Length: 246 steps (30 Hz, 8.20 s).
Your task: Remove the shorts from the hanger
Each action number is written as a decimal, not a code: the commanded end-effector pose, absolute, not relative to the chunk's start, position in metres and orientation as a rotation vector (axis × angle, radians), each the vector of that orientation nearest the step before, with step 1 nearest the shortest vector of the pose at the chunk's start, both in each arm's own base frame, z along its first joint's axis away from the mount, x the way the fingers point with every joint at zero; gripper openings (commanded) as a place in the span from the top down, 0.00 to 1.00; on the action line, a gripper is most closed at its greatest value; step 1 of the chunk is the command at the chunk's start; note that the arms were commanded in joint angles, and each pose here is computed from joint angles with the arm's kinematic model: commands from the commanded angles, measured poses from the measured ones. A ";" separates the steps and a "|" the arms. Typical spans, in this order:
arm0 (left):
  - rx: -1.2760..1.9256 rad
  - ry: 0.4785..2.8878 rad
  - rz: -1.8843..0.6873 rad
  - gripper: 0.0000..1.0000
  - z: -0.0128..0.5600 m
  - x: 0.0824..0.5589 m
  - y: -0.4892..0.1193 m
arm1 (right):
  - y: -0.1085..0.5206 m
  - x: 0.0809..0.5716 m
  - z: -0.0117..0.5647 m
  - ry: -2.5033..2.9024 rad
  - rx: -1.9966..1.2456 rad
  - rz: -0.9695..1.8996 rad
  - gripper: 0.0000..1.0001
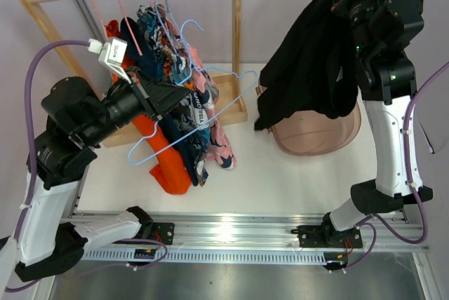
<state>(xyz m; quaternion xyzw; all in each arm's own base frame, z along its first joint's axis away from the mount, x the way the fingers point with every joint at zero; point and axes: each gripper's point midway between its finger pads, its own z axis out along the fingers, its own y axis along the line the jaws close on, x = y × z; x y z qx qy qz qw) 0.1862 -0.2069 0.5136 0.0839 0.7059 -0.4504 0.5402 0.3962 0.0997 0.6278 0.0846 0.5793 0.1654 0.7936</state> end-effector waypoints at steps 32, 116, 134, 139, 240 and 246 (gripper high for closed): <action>-0.059 1.591 -0.544 1.00 0.547 0.321 -0.193 | 0.110 0.359 0.248 2.043 0.250 0.419 0.01; -0.278 1.712 -0.302 0.28 0.462 0.459 -0.163 | 0.187 0.182 0.197 2.113 0.020 0.505 0.01; -0.327 1.644 -0.247 0.99 0.480 0.484 -0.140 | 0.193 0.189 0.177 2.153 -0.013 0.487 0.01; -0.270 1.624 -0.300 1.00 0.499 0.473 -0.146 | 0.197 0.191 0.181 2.143 -0.025 0.492 0.01; -0.183 1.723 -0.614 1.00 0.461 0.186 -0.087 | 0.233 0.312 0.583 1.280 -0.024 0.332 1.00; -0.163 1.745 -0.609 1.00 0.445 0.189 -0.091 | 0.154 0.342 0.638 1.158 0.069 0.223 1.00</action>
